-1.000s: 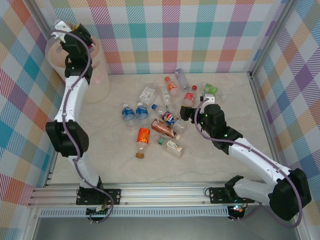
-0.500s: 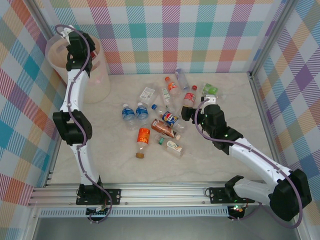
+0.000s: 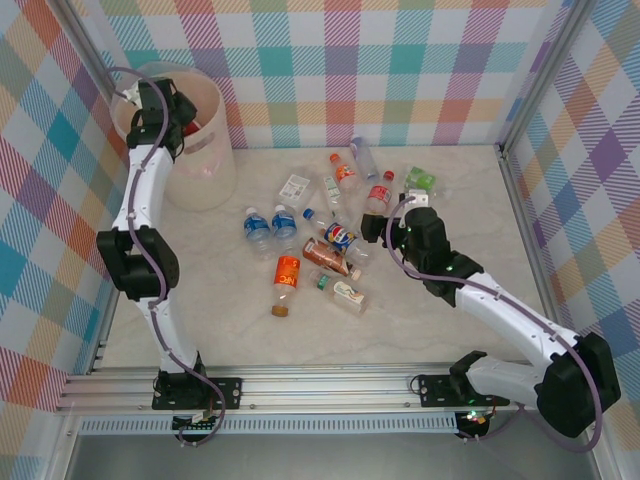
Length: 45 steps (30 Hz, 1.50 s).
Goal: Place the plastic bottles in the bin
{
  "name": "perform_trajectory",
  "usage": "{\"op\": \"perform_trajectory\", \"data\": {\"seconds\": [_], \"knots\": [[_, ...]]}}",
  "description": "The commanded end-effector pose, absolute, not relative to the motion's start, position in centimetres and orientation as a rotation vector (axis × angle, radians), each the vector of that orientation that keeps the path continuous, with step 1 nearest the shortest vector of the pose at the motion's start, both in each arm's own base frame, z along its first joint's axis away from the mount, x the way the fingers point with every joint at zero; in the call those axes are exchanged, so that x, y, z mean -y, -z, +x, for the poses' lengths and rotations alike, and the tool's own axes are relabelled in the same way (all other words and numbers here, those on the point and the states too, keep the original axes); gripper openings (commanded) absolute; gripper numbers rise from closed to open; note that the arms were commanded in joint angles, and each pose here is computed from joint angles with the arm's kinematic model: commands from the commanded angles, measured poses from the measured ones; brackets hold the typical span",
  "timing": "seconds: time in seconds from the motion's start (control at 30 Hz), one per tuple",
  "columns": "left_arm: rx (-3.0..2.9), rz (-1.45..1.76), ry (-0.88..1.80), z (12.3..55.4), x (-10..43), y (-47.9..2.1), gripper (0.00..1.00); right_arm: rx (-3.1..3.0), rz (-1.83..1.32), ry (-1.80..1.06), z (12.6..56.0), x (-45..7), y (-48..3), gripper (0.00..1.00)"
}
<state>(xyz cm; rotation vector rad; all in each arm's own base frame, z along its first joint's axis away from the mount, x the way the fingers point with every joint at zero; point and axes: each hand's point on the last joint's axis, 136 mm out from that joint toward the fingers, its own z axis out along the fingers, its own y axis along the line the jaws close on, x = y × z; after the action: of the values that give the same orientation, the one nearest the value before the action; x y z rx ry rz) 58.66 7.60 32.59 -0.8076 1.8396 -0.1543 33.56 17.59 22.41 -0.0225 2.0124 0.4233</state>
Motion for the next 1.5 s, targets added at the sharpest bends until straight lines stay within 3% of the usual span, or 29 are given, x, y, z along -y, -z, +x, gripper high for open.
{"op": "perform_trajectory", "data": {"seconds": [0.0, 0.2, 0.57, 0.7, 0.87, 1.13, 1.47], "knots": [[-1.846, -0.823, 0.233, 57.6, -6.7, -33.6, 0.69, -1.996, -0.028, -0.461, 34.0, -18.4, -23.7, 1.00], [-1.870, -0.828, 0.233, 58.4, -6.7, -33.4, 0.87, -2.014, -0.044, -0.465, 34.0, -18.7, -23.5, 1.00], [-1.836, -0.686, 0.344, 57.4, -4.6, -38.3, 0.95, -2.091, -0.003, -0.460, 33.9, -18.5, -21.1, 1.00], [-1.819, -0.595, 0.407, 56.2, -2.8, -40.9, 0.99, -2.156, -0.172, -0.539, 32.6, -20.5, -19.1, 1.00], [-1.786, -0.478, 0.479, 54.2, 0.0, -44.0, 1.00, -2.269, -0.538, -0.744, 28.1, -24.2, -15.8, 1.00], [-1.730, -0.328, 0.538, 50.0, 5.1, -46.8, 1.00, -2.440, -0.708, -0.708, 23.9, -24.9, -10.5, 1.00], [-1.812, -0.316, 0.770, 41.3, 12.2, -42.1, 1.00, -2.585, -0.724, -0.507, 22.0, -24.8, -5.8, 0.99]]}}
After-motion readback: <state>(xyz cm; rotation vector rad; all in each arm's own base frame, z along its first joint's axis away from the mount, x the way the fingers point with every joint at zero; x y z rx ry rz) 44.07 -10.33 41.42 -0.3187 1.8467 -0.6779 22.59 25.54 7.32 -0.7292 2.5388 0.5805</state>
